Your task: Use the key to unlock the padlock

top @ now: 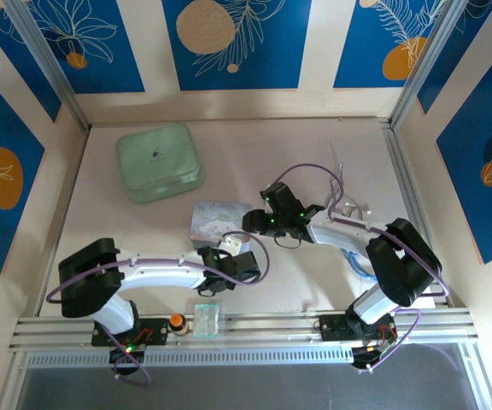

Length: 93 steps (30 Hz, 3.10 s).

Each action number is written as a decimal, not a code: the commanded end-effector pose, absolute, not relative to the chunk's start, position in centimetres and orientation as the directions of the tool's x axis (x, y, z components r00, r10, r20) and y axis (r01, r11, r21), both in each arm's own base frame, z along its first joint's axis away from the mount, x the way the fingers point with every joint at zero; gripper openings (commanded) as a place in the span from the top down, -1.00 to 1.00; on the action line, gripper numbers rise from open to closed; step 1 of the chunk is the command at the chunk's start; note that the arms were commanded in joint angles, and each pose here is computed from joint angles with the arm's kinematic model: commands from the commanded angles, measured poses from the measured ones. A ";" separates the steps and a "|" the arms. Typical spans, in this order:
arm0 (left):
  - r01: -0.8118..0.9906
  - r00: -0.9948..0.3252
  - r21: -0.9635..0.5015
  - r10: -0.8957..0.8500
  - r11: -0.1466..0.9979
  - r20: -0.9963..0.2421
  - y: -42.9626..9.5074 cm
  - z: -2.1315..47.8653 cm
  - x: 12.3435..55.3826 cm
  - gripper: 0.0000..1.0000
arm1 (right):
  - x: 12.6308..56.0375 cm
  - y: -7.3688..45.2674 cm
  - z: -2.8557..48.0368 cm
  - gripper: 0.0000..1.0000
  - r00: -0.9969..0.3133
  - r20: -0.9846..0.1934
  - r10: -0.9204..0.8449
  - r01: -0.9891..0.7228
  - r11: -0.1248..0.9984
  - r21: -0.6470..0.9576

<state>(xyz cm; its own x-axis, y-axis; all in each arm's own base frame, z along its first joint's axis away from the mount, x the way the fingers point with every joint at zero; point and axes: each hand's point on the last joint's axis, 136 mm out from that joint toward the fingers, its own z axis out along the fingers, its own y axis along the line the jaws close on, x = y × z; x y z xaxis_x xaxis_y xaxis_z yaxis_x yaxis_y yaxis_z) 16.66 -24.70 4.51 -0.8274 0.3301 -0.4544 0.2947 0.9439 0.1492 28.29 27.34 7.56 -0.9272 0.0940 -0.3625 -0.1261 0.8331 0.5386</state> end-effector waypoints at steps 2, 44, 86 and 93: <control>0.304 -0.820 0.152 0.340 0.940 -0.461 -24.4 5.1 16.8 0.20 | 26.5 25.0 4.9 -0.07 -0.953 -0.291 0.085 -0.064 0.881 0.468; 0.278 -0.854 0.091 0.289 0.956 -0.433 -24.1 2.2 16.2 -0.06 | 26.4 25.4 4.4 -0.56 -0.959 -0.273 0.081 -0.065 0.870 0.488; 0.301 -0.746 -0.170 0.121 0.938 -0.655 -20.7 15.7 21.6 -0.99 | 22.2 23.5 12.6 -0.99 -0.861 -0.508 -0.027 -0.262 0.880 0.397; 0.192 -0.790 -0.324 -0.049 0.926 -0.611 -18.4 14.8 22.6 -0.99 | 18.2 26.9 11.0 -0.98 -0.870 -0.477 -0.127 -0.310 0.892 0.329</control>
<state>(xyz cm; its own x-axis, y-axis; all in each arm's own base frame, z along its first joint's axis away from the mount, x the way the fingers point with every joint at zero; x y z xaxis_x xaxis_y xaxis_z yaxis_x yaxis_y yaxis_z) 23.23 -17.74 15.83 -0.7556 -0.0446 -0.6535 0.1705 0.9499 -0.2619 18.84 26.48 11.97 -0.8645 -0.1184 -0.4885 -0.3338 0.8619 0.3817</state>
